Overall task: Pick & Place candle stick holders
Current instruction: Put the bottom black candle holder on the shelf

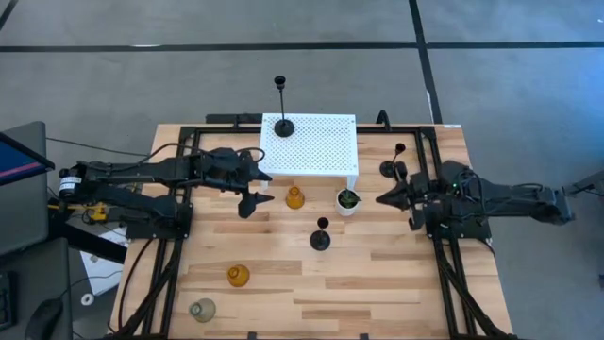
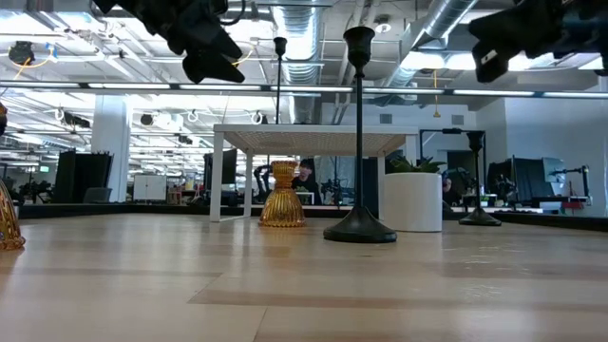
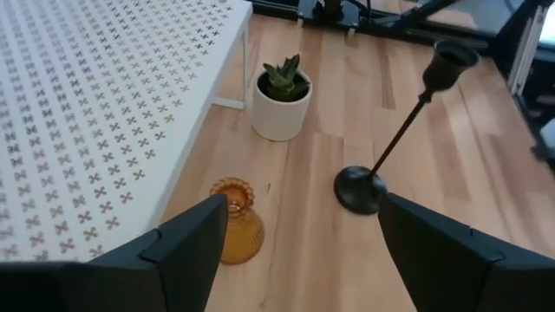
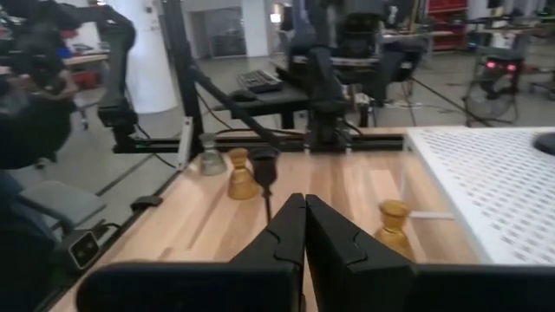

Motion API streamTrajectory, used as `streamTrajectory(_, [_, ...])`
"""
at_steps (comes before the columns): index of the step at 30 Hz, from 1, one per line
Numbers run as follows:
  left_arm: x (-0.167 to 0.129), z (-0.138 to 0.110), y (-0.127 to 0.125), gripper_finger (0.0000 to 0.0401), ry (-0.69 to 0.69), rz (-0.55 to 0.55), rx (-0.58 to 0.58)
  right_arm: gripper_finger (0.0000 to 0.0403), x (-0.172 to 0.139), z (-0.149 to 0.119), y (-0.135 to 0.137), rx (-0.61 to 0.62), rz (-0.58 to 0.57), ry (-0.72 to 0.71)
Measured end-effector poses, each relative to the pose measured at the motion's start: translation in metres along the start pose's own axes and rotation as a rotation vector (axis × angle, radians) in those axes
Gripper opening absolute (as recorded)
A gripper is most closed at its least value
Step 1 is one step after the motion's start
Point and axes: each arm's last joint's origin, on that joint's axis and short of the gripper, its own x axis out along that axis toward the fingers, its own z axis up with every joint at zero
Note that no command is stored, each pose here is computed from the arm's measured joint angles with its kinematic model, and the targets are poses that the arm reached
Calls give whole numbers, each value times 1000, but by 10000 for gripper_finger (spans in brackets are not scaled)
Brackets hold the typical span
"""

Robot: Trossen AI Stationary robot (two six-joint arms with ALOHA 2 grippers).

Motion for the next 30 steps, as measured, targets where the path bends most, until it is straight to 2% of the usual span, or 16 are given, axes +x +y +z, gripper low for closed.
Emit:
streamTrajectory(6, [-14,-1,-1,247,1,-4,122,0,10,1,4,-4,46,-8])
streamTrajectory(13, [-46,-14,-2,163,31,-6,150,0,11,0,3,-3,1,-9])
streamTrajectory(18, [-46,-50,-2,123,8,-19,131,0,14,-1,-1,70,-97,1])
streamTrajectory(23, [-40,-83,-4,95,-124,-142,95,0,21,-6,-3,122,-110,38])
streamTrajectory(26, [-42,-90,-4,84,-196,-163,98,0,30,-9,-5,139,-121,47])
streamTrajectory(30, [-44,-93,-4,77,-209,-163,99,0,45,-17,-2,140,-118,89])
